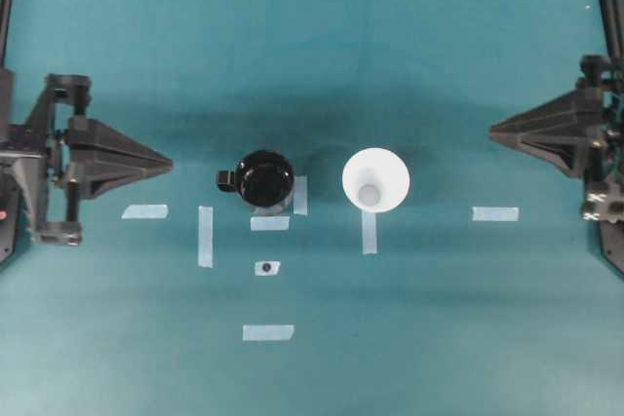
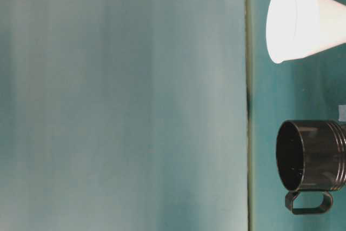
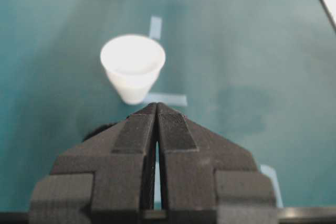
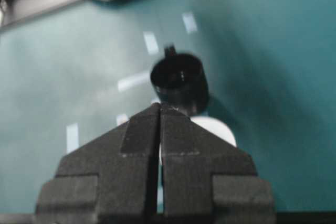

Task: Holding the cup holder with the left arm, the right arm places the cup into the cup holder.
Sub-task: 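Move both grippers toward the black holder and white cup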

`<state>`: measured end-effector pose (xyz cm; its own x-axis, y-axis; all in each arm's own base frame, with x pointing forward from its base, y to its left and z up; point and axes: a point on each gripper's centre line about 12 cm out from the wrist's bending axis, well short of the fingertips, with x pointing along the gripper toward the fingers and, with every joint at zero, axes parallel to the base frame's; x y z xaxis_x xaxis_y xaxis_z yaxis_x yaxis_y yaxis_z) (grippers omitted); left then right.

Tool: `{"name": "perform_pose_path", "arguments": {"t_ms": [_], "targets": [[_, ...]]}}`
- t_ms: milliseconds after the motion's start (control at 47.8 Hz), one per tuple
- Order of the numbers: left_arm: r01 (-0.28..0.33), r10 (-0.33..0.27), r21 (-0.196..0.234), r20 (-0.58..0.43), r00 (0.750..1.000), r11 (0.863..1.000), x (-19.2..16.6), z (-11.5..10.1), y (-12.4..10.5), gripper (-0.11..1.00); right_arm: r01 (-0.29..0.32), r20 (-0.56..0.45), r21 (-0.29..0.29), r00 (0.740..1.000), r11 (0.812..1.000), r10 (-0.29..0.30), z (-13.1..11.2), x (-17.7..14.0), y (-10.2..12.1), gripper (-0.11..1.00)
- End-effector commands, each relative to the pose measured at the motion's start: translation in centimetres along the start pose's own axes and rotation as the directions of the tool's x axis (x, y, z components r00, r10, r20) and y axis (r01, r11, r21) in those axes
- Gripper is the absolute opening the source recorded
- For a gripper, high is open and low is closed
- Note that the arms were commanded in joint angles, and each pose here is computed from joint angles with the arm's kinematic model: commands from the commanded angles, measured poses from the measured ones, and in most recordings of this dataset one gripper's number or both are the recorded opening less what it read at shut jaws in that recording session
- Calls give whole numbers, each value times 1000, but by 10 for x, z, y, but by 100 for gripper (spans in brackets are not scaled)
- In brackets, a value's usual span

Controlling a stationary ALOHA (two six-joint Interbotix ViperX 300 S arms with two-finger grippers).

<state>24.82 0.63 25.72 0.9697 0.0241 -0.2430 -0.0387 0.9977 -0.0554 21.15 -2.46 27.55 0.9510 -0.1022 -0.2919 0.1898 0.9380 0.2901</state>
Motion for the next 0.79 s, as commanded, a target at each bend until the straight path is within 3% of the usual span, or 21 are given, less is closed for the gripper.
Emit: {"name": "perform_pose_path", "arguments": {"t_ms": [0, 209, 502, 774], "targets": [[-2, 2, 10, -14, 1000, 1000, 6, 11, 0, 3, 5, -17, 8, 1000, 1000, -5, 12, 9, 3, 2], [-11, 14, 20, -164, 986, 1000, 22, 4, 1, 3, 38, -113, -3, 993, 999, -38, 15, 38, 2, 2], [-21, 25, 20, -217, 976, 1000, 28, 0, 3, 3, 90, -252, -17, 964, 996, -91, 3, 71, -7, 2], [-26, 32, 25, -305, 952, 999, 38, -7, 4, 3, 136, -378, -72, 913, 988, -154, -21, 87, -23, 2]]}}
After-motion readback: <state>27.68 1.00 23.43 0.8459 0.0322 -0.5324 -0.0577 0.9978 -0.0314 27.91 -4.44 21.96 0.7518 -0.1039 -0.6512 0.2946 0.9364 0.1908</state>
